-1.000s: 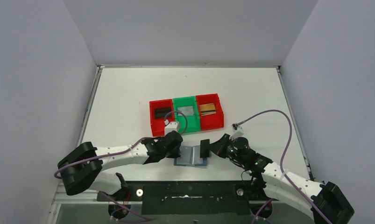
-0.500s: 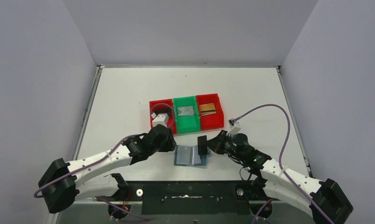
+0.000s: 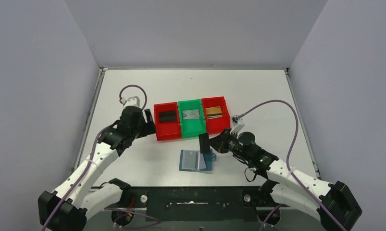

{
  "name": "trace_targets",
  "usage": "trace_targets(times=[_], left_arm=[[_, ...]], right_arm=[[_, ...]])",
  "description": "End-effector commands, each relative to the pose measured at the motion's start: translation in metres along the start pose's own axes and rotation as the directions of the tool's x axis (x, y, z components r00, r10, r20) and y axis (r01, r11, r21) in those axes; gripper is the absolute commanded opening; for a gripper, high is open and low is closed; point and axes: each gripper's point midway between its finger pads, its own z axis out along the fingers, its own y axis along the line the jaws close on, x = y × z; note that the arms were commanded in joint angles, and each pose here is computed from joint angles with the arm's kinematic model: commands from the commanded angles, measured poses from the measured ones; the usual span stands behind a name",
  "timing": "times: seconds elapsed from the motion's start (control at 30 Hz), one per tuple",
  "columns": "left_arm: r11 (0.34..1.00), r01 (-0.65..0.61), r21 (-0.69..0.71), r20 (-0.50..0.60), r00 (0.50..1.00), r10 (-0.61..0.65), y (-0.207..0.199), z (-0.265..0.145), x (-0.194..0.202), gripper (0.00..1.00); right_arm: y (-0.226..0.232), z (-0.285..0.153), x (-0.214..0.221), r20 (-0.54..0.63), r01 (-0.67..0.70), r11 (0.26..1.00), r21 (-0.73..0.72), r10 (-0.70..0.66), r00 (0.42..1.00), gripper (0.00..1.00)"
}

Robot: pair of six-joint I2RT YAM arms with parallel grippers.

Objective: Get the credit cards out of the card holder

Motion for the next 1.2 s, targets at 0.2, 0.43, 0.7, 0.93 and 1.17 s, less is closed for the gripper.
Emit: trace_targets(times=[0.2,0.43,0.7,0.93,1.17], left_arm=[[0.986,0.138,-0.094,0.098,0.987,-0.129,0.073,0.010,-0.053,0.75],[0.985,0.167,-0.052,0.208,0.966,-0.153,0.075,-0.013,-0.063,0.88],[0.964,0.232,-0.128,0.367,0.914,-0.171,0.096,-0.039,-0.081,0.90],[0.952,0.255,-0.170,0.404,0.899,-0.169,0.106,-0.044,-0.088,0.91],[0.943,0.279,-0.181,0.446,0.878,-0.175,0.111,-0.054,-0.092,0.92]], right_arm=[[0.060,0.021,-0.063,0.109,0.288,0.951,-0.111,-0.277,0.955,0.00],[0.084,0.069,-0.096,0.102,0.539,0.837,-0.099,-0.530,0.842,0.00],[0.105,0.145,-0.092,0.015,0.837,0.530,-0.134,-0.844,0.537,0.00],[0.115,0.189,-0.082,0.026,0.959,0.232,-0.160,-0.971,0.239,0.00],[0.101,0.218,-0.070,0.016,0.978,0.056,-0.199,-0.998,0.060,0.00]])
